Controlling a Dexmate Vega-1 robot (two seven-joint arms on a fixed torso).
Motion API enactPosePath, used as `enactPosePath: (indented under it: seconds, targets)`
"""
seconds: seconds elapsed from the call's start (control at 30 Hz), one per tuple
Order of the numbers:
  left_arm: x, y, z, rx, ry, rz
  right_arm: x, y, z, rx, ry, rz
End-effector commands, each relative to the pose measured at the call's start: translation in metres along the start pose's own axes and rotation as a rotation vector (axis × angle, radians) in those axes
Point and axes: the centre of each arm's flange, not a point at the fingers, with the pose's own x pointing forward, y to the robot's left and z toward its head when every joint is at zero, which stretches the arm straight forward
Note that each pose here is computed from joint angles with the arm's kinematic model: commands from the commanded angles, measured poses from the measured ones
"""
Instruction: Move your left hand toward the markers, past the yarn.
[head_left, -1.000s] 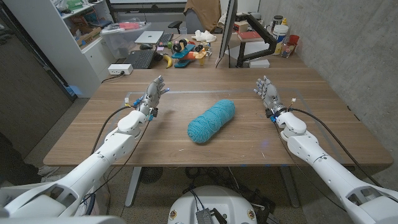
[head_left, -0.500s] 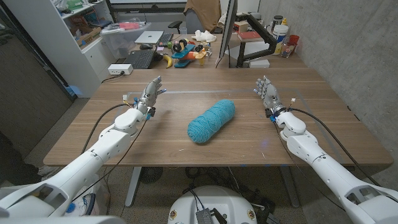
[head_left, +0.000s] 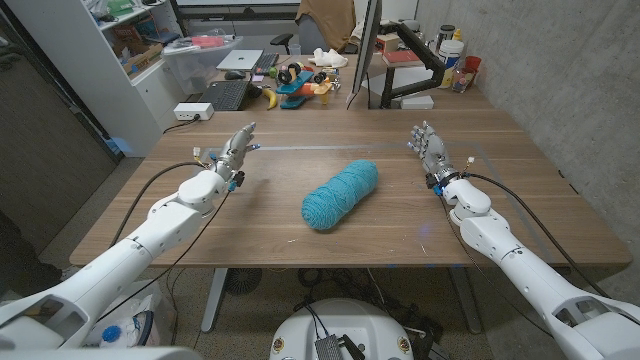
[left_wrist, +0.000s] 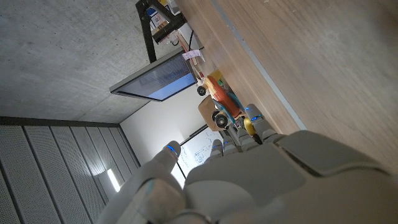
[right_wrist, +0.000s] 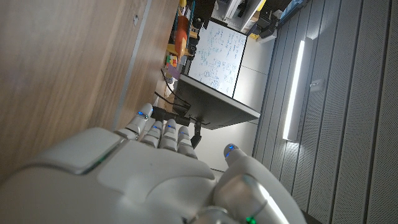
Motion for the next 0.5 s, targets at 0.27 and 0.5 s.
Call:
enactPosePath:
  seconds: [0.27, 0.5]
  targets:
    - [-0.012, 0.019, 0.027, 0.190, 0.046, 0.091, 0.001, 0.001, -0.001, -0.004, -0.001, 0.002]
    - [-0.019, 0.019, 0.039, 0.333, 0.090, 0.170, 0.001, 0.001, -0.001, -0.006, -0.002, 0.002]
